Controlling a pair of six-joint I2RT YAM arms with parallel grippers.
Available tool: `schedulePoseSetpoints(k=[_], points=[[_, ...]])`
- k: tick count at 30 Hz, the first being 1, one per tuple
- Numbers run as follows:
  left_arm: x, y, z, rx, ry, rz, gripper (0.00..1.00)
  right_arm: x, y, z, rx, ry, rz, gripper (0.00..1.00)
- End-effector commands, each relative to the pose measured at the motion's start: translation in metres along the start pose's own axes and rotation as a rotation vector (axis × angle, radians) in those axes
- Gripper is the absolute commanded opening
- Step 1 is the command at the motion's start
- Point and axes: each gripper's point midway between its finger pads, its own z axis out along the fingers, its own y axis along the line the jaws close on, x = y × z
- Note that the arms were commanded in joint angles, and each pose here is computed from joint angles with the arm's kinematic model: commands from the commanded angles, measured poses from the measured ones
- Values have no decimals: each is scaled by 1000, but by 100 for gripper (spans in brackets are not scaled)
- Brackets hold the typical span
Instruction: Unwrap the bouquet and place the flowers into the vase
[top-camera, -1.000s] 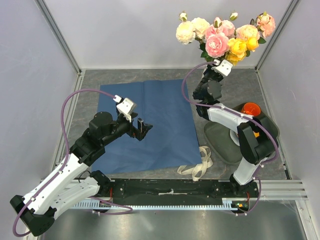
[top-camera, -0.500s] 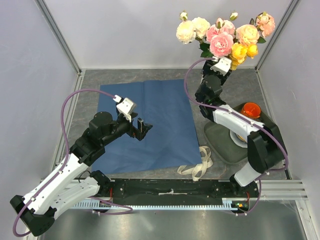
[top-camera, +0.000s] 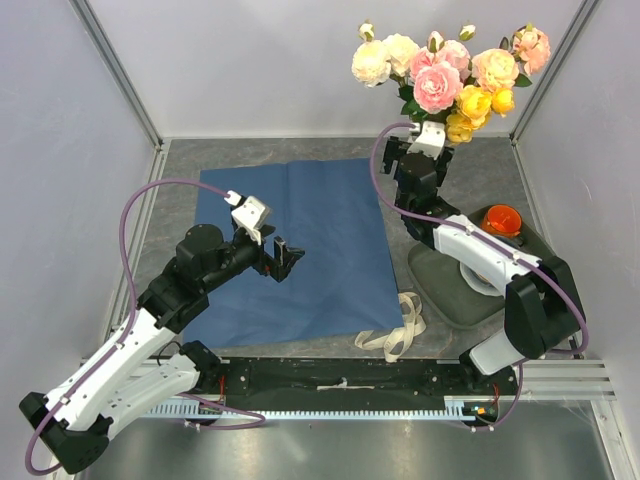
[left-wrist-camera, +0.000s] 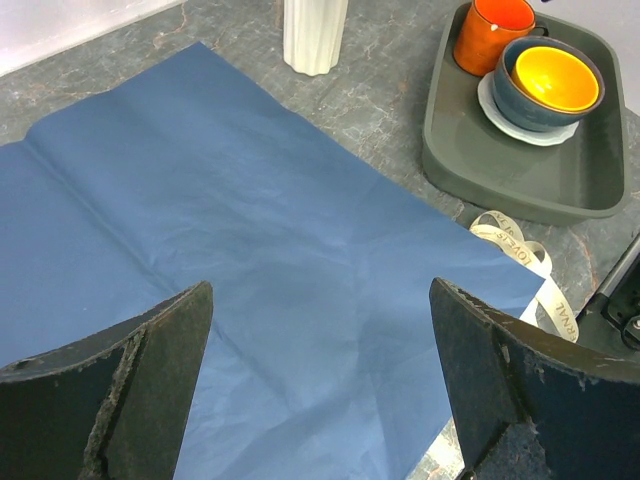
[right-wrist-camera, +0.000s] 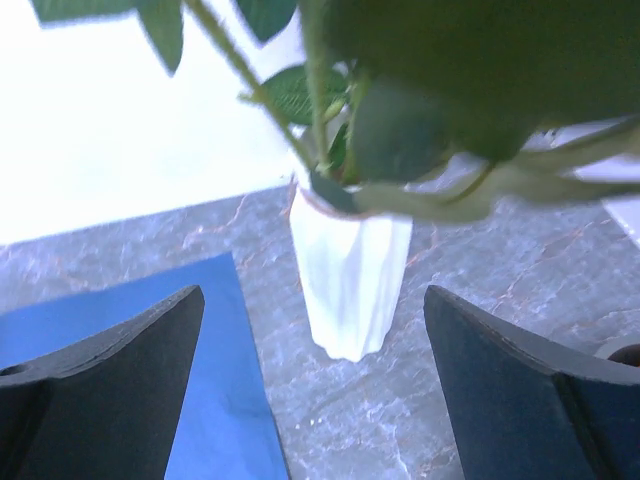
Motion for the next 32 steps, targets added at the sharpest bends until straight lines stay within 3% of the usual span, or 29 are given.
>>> schedulePoseSetpoints(k=[1,11,18,25,32], points=[[-6,0,-2,7,-27,36,95,9,11,-16,-95,86,12,98],[-5,0,-1,13,-19,33,95,53,12,-70,-184,287,-102,98],[-4,0,0,9,-16,31,96,65,11,-112,-300,368,-35,98],[-4,3,-1,-6,-17,30,96,29,-2,-146,-345,341,63,98],[-21,-3,-6,10,-45,1,96,-58,-33,-189,-449,144,249,98]])
